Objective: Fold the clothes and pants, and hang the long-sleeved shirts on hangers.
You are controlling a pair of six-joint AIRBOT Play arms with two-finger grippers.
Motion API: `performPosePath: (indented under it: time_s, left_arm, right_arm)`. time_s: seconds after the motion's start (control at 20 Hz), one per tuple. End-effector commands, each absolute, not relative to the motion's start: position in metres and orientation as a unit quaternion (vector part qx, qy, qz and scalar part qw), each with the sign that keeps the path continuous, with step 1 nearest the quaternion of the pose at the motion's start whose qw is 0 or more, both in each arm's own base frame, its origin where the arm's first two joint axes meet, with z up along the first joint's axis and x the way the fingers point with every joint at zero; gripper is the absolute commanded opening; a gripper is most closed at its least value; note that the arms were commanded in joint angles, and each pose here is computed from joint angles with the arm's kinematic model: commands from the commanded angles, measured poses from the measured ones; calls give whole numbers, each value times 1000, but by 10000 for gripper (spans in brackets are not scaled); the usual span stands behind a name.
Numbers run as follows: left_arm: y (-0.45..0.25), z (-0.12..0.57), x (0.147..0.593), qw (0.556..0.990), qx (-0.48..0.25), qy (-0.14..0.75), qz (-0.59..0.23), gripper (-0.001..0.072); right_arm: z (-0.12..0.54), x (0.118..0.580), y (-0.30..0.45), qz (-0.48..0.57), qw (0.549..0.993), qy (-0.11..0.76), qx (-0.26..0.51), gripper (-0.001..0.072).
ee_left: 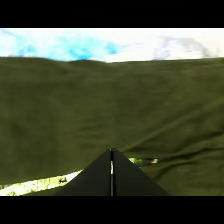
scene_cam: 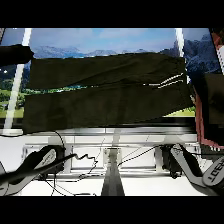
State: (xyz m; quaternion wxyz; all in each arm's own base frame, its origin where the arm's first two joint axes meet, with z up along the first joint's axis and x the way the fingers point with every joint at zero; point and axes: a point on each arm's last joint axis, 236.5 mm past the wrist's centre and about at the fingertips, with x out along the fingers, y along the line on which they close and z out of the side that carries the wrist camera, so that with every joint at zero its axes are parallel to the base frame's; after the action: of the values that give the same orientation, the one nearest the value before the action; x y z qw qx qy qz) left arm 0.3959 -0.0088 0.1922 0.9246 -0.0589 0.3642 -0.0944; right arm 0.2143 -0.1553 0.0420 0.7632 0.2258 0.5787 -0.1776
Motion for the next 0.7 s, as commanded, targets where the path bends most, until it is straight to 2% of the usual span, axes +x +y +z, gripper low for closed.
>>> performPosePath:
  time_s: [0.0,0.05,0.15,0.2,0.35,0.65]
  left_arm:
    - [-2,198,384,928,-9,363,-84,17]
    - [5,194,383,926,2,371,-74,17]
    - [13,184,381,921,15,384,-63,17]
    - [14,180,380,919,16,389,-61,18]
    - [15,169,379,915,15,400,-60,17]
    - [17,143,389,901,8,428,-62,18]
  right_arm:
    - [7,205,-146,-201,779,507,309,30]
    - [-8,206,-142,-212,774,493,337,60]
    - [-36,208,-130,-224,751,477,398,427]
    - [-47,211,-125,-230,737,468,430,494]
    - [-66,223,-123,-237,723,440,477,493]
    - [-82,232,-142,-262,714,419,495,491]
